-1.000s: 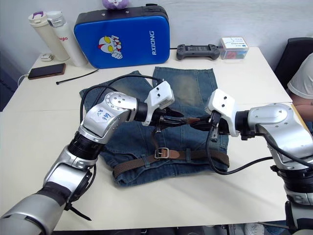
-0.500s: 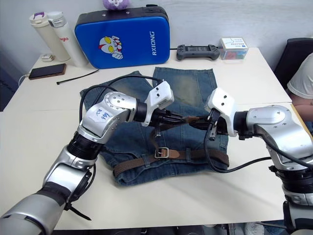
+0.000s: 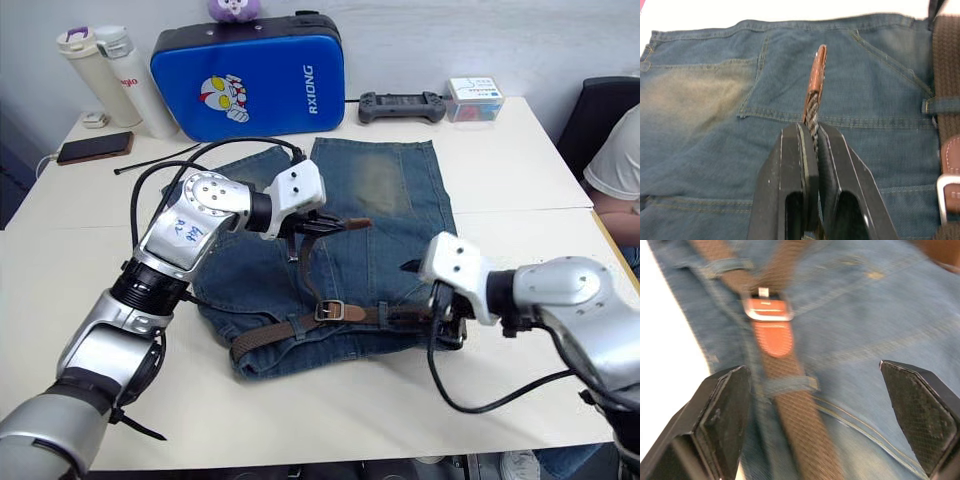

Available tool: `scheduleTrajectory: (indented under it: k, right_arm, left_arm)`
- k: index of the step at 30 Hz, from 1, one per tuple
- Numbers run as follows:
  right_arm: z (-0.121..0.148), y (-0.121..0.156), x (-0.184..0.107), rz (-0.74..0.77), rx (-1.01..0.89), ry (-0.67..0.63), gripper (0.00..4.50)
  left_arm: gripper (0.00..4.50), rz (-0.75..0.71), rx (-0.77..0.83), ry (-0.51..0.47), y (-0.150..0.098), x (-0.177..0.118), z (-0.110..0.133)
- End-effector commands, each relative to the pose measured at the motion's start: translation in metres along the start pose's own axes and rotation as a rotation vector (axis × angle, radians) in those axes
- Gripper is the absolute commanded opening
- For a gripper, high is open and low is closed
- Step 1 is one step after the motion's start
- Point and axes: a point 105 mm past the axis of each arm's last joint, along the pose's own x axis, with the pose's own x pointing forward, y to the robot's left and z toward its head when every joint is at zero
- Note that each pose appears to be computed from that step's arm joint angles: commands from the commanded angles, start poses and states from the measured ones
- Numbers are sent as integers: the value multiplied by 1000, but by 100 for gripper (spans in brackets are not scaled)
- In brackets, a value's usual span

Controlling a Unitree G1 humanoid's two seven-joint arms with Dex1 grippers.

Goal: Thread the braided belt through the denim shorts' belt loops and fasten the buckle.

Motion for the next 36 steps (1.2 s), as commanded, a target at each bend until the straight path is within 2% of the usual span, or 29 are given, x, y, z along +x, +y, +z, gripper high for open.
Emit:
scheduleTrajectory:
  k: [1,6,12,15,22,23,29,36]
  right_arm:
    - [-3,50,29,103,-245,35,439]
    - [-18,57,45,79,-263,64,439]
    - [-34,47,56,10,-270,115,439]
    - [-30,40,60,-45,-271,84,356]
    - [-24,36,65,-72,-275,44,17]
    - [-21,34,64,-84,-269,31,3]
    - [-12,13,59,-221,-197,-11,3]
    - [-3,3,61,-320,-134,-48,3]
  left_arm:
    - [0,-9,268,80,0,-12,-7]
    - [0,-16,319,111,0,-13,-15]
    - [0,-12,341,126,4,-18,-16]
    - [0,-7,344,126,4,-21,-16]
    - [0,-7,342,132,3,-27,-19]
    - [0,-8,342,133,3,-28,-19]
    - [0,-8,298,145,3,-36,-22]
    - [0,-73,288,227,-1,-51,-37]
